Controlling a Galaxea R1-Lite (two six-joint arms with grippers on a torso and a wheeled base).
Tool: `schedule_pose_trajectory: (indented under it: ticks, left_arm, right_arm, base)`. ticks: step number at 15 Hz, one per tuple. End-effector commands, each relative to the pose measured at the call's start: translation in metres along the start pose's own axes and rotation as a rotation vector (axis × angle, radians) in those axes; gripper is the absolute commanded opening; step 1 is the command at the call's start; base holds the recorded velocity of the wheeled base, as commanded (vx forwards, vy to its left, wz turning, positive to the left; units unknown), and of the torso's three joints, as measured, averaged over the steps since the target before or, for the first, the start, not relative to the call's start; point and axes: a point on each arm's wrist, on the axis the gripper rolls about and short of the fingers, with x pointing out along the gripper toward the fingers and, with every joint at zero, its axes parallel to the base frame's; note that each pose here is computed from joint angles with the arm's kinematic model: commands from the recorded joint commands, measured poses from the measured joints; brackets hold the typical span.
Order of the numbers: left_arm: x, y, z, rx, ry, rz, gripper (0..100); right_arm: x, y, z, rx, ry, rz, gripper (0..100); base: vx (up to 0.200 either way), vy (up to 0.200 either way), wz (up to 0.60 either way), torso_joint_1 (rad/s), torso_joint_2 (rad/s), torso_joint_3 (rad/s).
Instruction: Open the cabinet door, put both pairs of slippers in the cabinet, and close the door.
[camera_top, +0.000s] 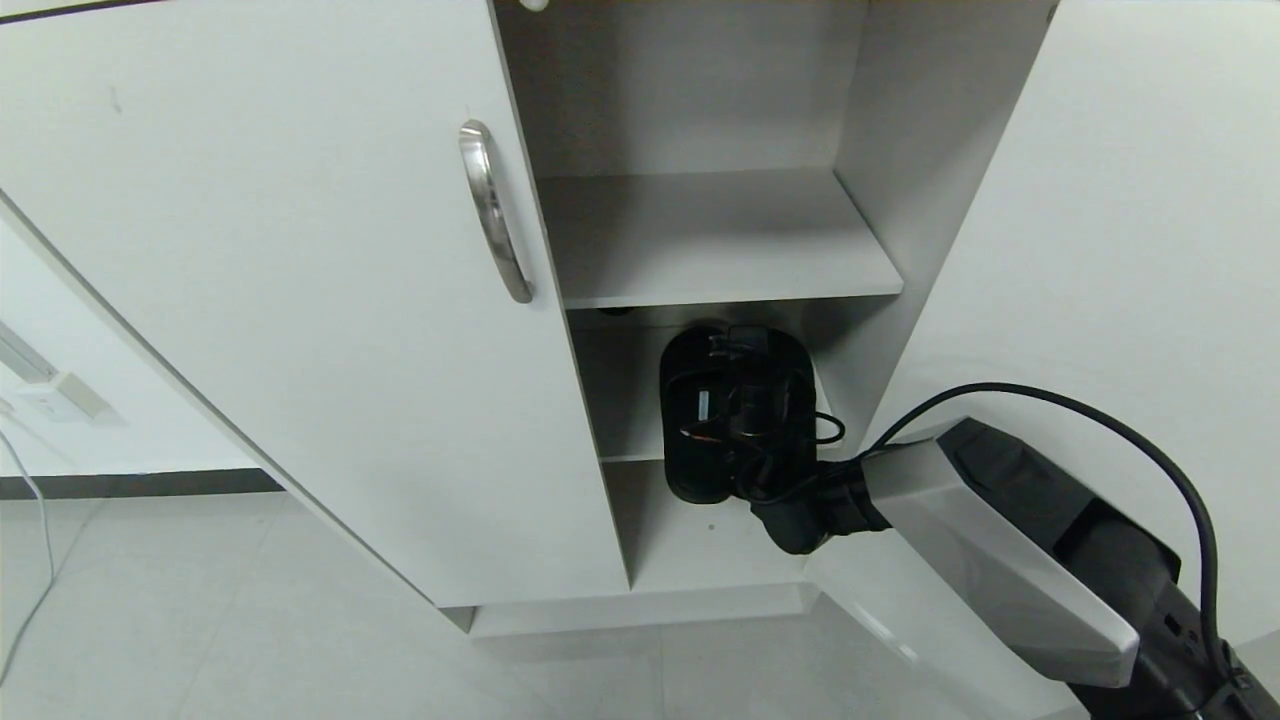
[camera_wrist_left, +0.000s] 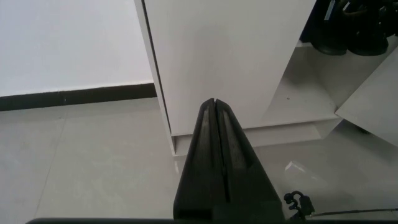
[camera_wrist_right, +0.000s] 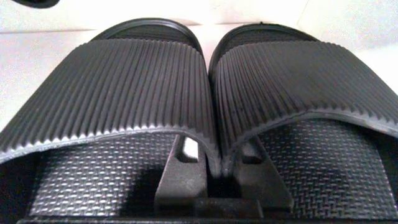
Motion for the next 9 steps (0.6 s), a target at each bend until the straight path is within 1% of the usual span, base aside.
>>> schedule_pose_trajectory:
  ticks: [1, 9]
  left_arm:
    - [0.0001, 0.0000, 0.0001, 0.000, 0.001, 0.000, 0]
    - [0.0001, 0.0000, 0.0001, 0.000, 0.001, 0.000, 0]
  right_arm:
    - [0.0000, 0.0002, 0.0008, 0.001, -0.003, 0.001, 0]
    - [0.0038, -0.0019, 0.0054, -0.007, -0.015, -0.007, 0]
  base:
    - [0.000, 0.000, 0.00, 0.000, 0.00, 0.000]
    - [0.000, 0.000, 0.00, 0.000, 0.00, 0.000]
